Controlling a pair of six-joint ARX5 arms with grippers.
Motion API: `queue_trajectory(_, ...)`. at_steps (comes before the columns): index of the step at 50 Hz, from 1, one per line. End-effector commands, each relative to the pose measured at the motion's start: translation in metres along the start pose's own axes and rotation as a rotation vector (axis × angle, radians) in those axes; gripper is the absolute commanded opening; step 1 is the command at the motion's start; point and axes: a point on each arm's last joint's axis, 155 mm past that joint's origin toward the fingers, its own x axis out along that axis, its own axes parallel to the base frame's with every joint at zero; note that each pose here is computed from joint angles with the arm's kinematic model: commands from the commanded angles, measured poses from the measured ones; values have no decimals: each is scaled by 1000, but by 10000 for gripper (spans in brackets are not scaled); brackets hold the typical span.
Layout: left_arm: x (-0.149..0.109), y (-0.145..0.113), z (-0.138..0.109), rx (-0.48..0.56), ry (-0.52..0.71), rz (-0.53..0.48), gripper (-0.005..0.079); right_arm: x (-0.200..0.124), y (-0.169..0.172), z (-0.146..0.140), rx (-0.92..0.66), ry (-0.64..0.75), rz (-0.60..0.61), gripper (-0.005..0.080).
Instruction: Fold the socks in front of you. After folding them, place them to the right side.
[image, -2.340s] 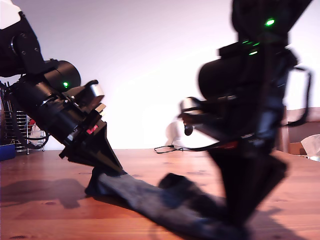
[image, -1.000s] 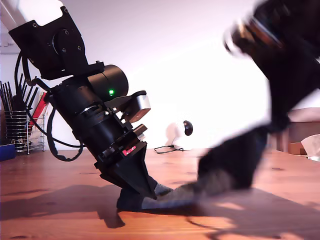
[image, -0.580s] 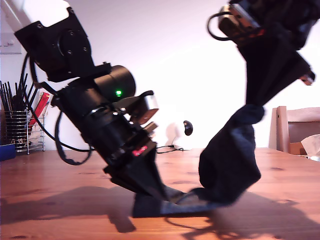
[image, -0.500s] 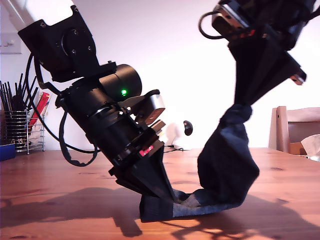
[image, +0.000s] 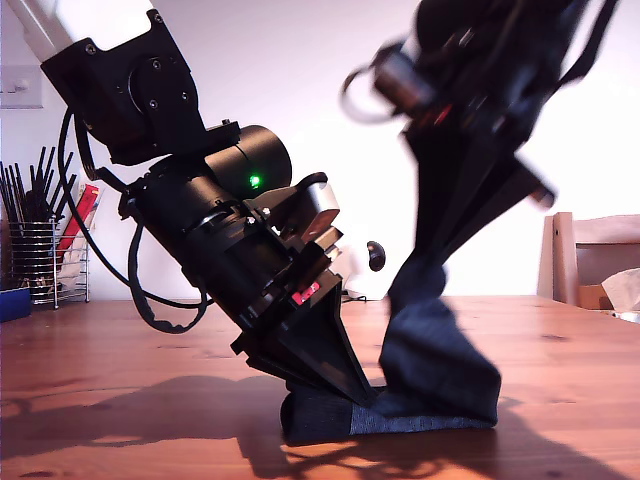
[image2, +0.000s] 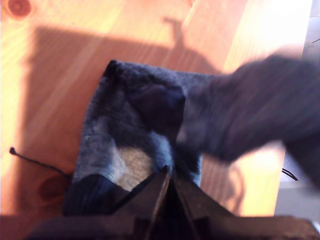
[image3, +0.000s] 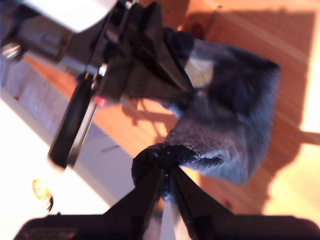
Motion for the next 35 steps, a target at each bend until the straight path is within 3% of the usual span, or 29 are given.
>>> queue_trajectory(1, 11, 1, -19, -29, 46, -12, -19, 8, -1, 0, 3, 7, -7, -13)
queue_trajectory(19, 12, -4, -20, -21, 54, -17, -19, 21, 1, 19, -14, -47, -22, -13)
queue_trajectory(35, -17, -3, 1, -10, -15, 9, -19, 21, 2, 19, -22, -46, -22, -13)
